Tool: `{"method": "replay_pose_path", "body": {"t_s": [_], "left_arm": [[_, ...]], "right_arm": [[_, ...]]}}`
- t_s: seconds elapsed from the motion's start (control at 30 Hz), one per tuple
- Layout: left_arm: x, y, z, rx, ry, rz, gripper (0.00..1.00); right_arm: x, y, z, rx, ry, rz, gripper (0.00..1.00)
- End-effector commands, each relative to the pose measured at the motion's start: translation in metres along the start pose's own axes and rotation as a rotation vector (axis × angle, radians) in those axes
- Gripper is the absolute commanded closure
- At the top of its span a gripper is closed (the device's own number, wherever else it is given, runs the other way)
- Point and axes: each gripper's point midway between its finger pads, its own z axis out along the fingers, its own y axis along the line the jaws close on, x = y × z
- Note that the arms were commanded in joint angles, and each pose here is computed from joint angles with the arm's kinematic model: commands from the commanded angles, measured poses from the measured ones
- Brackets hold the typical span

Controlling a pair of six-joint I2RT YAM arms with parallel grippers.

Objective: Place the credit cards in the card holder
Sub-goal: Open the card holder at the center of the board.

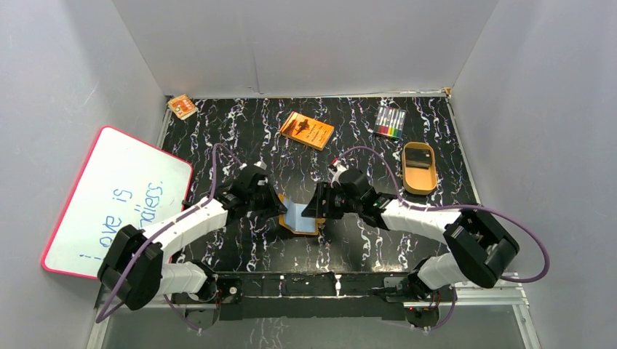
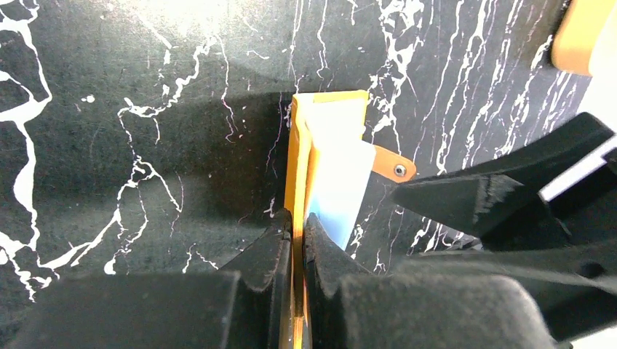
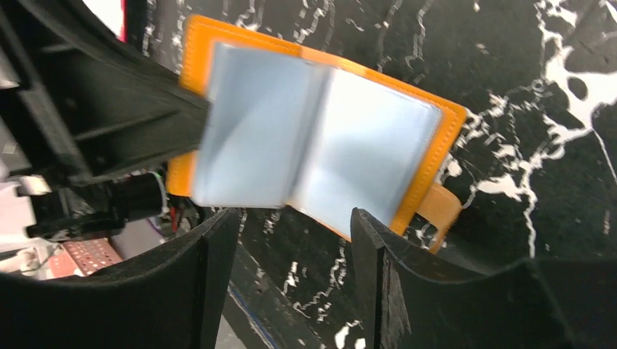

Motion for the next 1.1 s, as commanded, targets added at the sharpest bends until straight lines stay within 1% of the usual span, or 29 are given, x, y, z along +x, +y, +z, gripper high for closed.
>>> {"method": "replay_pose_path", "body": {"t_s": [0.0,0.13,0.23,0.47,0.63,0.83,1.07], "left_arm": [[-0.006,0.006,-0.007,-0.103,0.003,0.009,1.0],[-0.01,0.012,-0.01,-0.173,0.0,0.02,1.0],[-0.012,0.008,-0.011,-0.184,0.006,0.021,1.0],[-0.019,0.003,-0.016,-0.199,-0.018,0.019,1.0],[-0.018,-0.001,-0.02,-0.18,-0.021,0.004,1.0],[-0.013,0.004,-0.019,-0.179,-0.012,-0.002,1.0],[0.001,0.008,-0.015,-0.135,0.016,-0.016,1.0]], "right_arm": [[-0.038,0.054,-0.01,-0.102,-0.1,-0.036,0.3],[-0.037,0.067,0.002,-0.088,-0.07,-0.066,0.27],[-0.031,0.071,0.015,-0.076,-0.038,-0.073,0.18],[-0.023,0.075,0.037,-0.025,0.009,-0.105,0.16],[-0.017,0.061,0.046,0.03,0.035,-0.106,0.21],[-0.008,0.041,0.045,0.094,0.046,-0.106,0.26],[0.004,-0.001,0.035,0.247,0.052,-0.092,0.39]]}}
